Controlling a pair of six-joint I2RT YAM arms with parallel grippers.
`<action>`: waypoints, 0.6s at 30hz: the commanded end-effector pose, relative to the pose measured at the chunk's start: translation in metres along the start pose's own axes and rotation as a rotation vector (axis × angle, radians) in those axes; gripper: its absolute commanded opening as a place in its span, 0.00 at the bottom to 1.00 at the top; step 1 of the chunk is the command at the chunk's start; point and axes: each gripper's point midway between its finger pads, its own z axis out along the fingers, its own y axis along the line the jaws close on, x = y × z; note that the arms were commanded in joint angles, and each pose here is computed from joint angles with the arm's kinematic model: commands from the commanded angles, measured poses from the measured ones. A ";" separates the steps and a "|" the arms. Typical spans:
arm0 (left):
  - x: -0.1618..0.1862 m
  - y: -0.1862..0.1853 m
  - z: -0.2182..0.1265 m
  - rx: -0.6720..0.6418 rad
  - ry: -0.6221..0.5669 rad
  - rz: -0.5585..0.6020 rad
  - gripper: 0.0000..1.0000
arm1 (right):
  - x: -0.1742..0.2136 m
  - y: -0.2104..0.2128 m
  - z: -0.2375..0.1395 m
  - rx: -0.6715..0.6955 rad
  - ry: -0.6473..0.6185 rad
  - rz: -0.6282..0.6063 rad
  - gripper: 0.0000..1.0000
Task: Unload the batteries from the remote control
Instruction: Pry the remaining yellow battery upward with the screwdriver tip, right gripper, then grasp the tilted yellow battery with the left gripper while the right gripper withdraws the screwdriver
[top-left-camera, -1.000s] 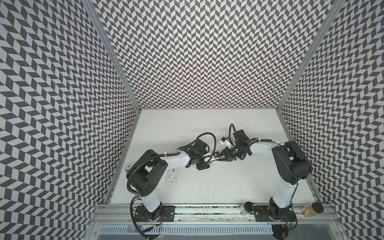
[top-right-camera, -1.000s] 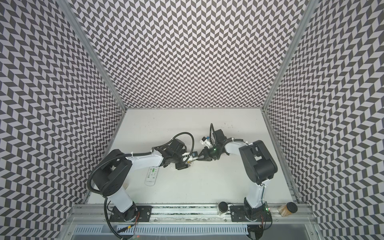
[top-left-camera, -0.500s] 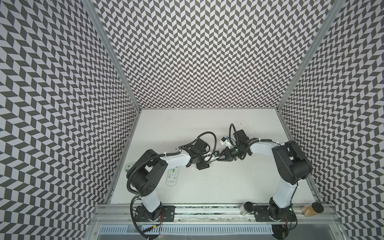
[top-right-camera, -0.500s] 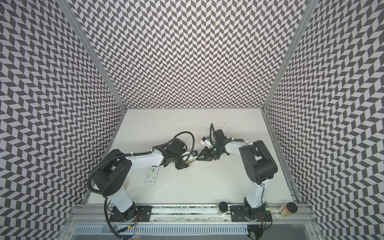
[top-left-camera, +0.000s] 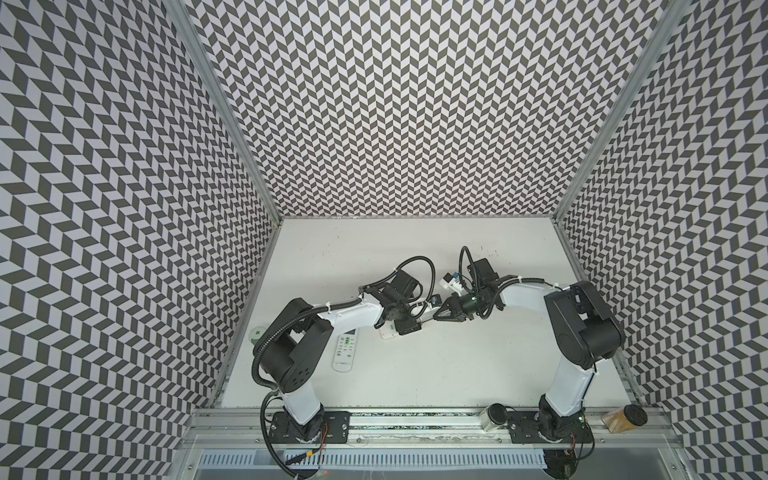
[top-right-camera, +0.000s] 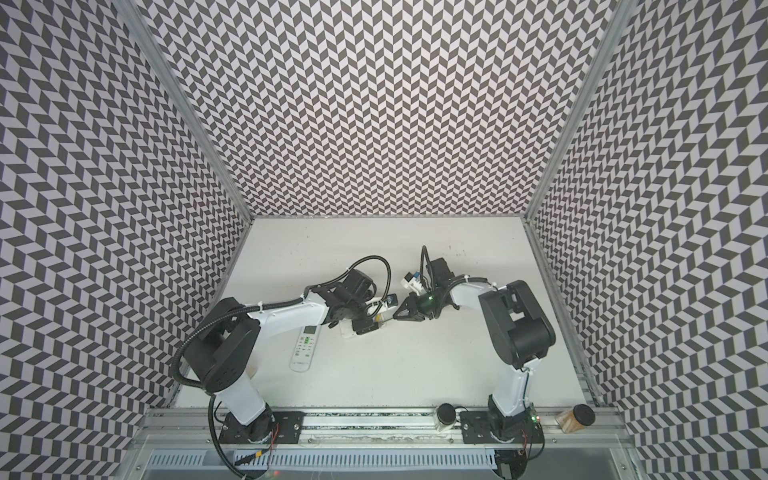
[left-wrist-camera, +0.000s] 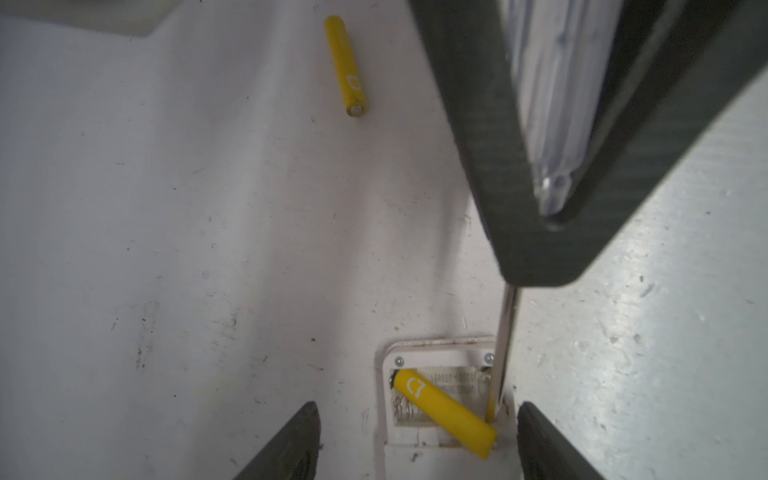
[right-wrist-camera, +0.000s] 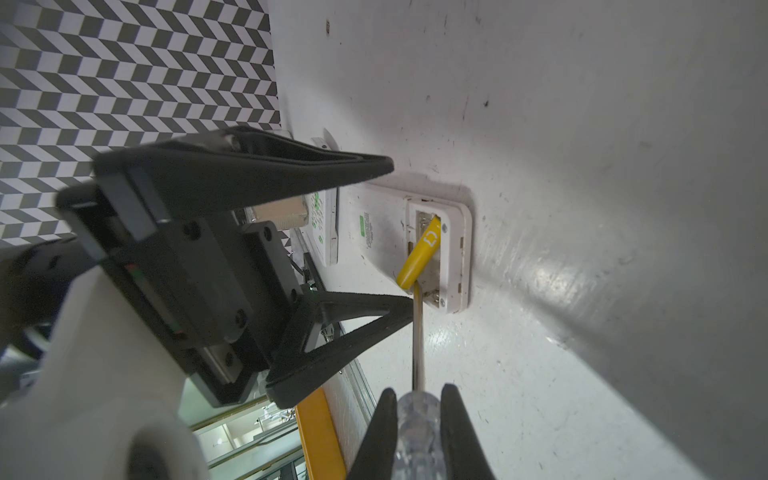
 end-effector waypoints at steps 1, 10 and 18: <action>-0.001 -0.003 0.000 0.016 0.001 -0.005 0.75 | -0.014 0.009 -0.004 -0.008 -0.035 -0.054 0.00; 0.010 0.001 0.006 -0.029 0.036 0.009 0.70 | -0.015 0.005 -0.001 -0.005 -0.029 -0.044 0.00; 0.015 0.006 0.006 -0.060 0.060 0.019 0.53 | -0.016 0.005 -0.002 0.003 -0.033 -0.046 0.00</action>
